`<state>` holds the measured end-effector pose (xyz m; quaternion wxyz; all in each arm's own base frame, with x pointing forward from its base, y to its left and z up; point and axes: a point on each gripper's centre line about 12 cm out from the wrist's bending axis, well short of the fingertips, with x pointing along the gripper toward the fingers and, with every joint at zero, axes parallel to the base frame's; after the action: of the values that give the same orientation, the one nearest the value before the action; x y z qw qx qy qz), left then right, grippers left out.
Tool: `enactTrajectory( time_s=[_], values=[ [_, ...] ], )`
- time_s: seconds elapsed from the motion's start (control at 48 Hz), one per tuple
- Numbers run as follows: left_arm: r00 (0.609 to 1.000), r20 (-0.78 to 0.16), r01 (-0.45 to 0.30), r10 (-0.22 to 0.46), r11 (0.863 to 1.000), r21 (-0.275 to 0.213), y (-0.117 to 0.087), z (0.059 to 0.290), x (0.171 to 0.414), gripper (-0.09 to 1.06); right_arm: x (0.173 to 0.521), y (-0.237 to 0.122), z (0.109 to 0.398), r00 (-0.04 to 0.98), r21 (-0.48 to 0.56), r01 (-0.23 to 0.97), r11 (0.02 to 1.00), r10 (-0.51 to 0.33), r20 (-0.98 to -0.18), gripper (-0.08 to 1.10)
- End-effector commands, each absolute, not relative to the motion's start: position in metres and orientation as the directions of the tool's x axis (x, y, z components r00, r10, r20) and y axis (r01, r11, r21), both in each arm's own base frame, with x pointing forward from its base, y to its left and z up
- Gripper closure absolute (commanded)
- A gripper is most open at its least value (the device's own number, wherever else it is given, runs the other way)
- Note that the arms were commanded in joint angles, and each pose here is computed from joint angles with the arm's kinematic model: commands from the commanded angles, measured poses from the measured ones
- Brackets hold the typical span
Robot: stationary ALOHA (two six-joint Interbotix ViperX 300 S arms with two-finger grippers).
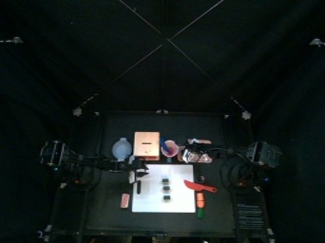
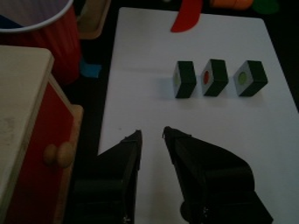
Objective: Place sushi on board then cut the sushi with the knife then place the pieces on the plate
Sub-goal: Place the 4 sushi pieces on the plate
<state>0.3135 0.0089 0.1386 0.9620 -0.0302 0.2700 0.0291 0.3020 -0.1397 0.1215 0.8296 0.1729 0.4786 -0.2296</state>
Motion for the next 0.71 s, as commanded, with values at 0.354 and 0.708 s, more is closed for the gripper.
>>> enactTrajectory(
  time_s=[0.354,0.708],
  values=[
    [0.863,-0.503,-0.082,0.047,0.995,-0.048,0.011,0.144,0.318,0.28,0.304,-0.153,0.126,0.461,0.069,0.566,0.821,-0.246,-0.853,0.19],
    [0.863,-0.503,-0.088,0.050,0.995,-0.052,0.012,0.144,0.318,0.28,0.321,-0.107,0.174,0.563,0.076,0.433,0.898,-0.204,-0.801,0.18]
  ],
)
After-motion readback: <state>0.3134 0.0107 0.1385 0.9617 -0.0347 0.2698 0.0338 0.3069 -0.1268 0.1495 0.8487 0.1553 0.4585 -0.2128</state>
